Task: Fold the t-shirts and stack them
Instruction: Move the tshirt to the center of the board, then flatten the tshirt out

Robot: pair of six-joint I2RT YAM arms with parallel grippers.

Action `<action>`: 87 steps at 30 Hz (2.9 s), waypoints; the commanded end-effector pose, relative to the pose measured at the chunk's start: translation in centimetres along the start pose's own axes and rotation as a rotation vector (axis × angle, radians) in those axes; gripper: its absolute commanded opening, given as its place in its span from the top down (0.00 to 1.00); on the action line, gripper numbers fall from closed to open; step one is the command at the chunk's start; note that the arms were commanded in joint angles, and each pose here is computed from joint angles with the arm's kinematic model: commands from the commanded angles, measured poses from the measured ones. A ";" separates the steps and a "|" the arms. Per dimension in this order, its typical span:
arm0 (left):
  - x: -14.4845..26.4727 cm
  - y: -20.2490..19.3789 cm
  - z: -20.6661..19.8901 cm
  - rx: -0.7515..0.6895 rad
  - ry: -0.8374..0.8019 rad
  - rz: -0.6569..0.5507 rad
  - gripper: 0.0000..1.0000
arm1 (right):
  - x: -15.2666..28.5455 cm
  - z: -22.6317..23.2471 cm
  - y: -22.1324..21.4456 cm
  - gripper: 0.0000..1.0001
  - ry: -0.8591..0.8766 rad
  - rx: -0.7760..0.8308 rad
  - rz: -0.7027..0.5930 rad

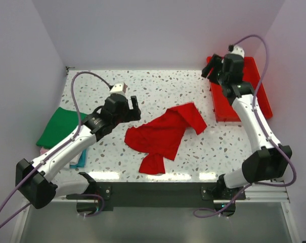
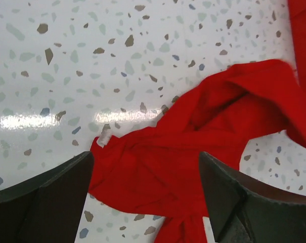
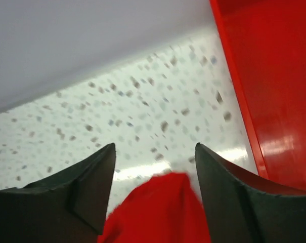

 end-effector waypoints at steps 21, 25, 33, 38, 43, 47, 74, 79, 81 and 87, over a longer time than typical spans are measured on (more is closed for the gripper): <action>-6.8 -12.6 7.2 0.250 0.146 0.279 0.43 | 6.4 10.7 -32.4 0.28 0.196 0.394 0.498; -6.3 -12.1 9.0 0.300 0.180 0.253 0.43 | 5.6 13.7 -33.6 0.29 0.196 0.451 0.472; -5.7 -11.4 10.6 0.338 0.198 0.228 0.43 | 2.9 12.9 -35.6 0.30 0.025 0.574 0.436; -6.1 -11.7 9.8 0.337 0.135 0.236 0.43 | 3.0 11.6 -35.7 0.69 -0.018 0.613 0.436; -6.8 -12.1 8.1 0.324 0.023 0.277 0.43 | 4.6 9.3 -32.9 1.00 -0.080 0.622 0.388; -6.7 -12.1 6.8 0.273 -0.039 0.278 0.42 | 7.2 6.3 -28.7 1.00 -0.118 0.588 0.335; -8.3 -13.3 5.3 0.034 0.169 0.326 0.80 | 12.6 -6.2 -15.8 1.00 -0.312 0.362 0.205; -7.4 -7.8 4.7 0.041 0.187 0.225 1.00 | 13.0 -5.6 -12.4 1.00 -0.290 0.324 0.135; -6.5 -5.6 4.9 0.066 0.181 0.175 1.00 | 13.3 -5.2 -11.3 1.00 -0.271 0.304 0.110; -3.8 -1.5 4.7 0.108 0.142 0.089 1.00 | 14.0 -4.3 -9.2 1.00 -0.240 0.279 0.064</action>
Point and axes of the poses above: each gripper's point midway between its finger pads, its own x axis back along the fingers, its own z axis along the line the jaws close on, y = z × x, the point moved 2 cm from there along x, back along the fingers, and after that the axes turned 3 degrees about -x, right-handed, at the moved point
